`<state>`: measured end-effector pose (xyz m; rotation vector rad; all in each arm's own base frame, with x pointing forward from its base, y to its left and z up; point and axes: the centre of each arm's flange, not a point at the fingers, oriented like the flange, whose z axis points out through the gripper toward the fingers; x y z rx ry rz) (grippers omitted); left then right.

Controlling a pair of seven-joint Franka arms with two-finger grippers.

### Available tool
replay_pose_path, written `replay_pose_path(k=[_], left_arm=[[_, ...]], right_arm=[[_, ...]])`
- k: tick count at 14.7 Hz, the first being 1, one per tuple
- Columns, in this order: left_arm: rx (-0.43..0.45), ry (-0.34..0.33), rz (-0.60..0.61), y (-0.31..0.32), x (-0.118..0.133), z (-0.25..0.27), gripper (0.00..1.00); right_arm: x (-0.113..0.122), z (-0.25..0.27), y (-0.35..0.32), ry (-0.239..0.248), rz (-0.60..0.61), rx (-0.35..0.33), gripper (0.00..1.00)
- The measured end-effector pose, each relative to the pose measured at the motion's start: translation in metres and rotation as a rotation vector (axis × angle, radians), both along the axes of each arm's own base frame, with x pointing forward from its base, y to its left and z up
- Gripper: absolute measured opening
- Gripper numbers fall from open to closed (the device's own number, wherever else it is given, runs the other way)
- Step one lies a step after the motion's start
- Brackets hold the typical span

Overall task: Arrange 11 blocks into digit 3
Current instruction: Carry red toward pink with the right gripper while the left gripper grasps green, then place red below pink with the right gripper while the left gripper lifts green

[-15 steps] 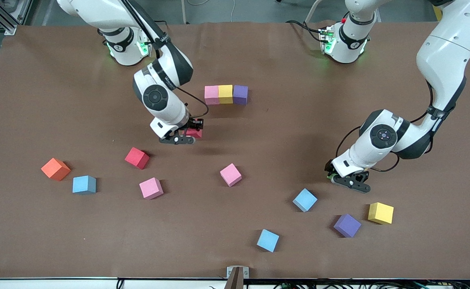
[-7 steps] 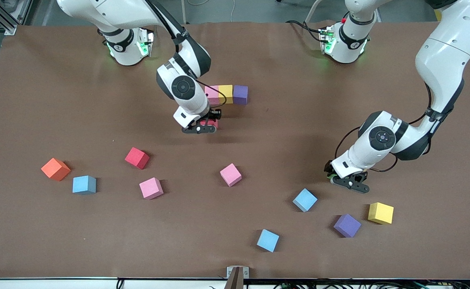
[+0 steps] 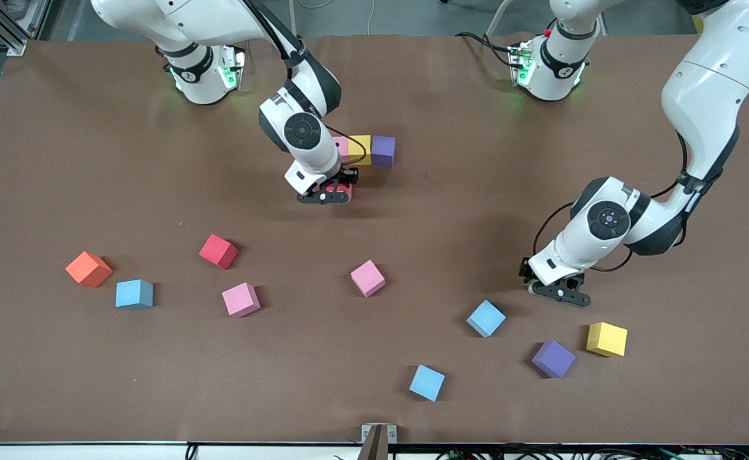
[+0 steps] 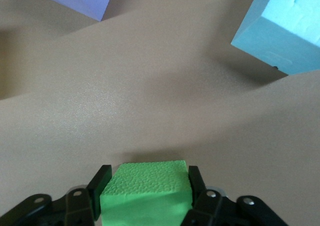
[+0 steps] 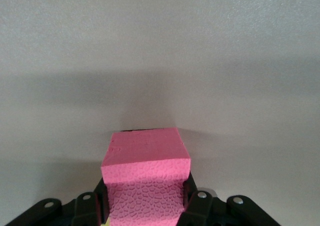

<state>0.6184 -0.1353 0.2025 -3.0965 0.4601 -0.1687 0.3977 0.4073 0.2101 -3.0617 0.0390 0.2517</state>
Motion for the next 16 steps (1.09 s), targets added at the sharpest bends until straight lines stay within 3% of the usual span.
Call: replay_pose_path(k=[1, 3, 10, 16], left_arm=[[0.0, -0.001, 0.002, -0.001, 0.0, 0.0, 0.37], [-0.001, -0.002, 0.003, -0.001, 0.001, 0.001, 0.24], [-0.022, -0.027, 0.075, 0.008, 0.016, 0.028, 0.21], [0.011, 0.046, 0.342, 0.017, 0.009, 0.096, 0.21]], right_arm=[[0.0, 0.0, 0.0, 0.0, 0.0, 0.0, 0.57], [-0.001, 0.0, 0.0, -0.002, 0.01, -0.005, 0.57], [-0.009, 0.005, -0.005, 0.016, 0.064, -0.078, 0.57], [-0.014, 0.005, -0.001, 0.014, 0.049, -0.085, 0.57]])
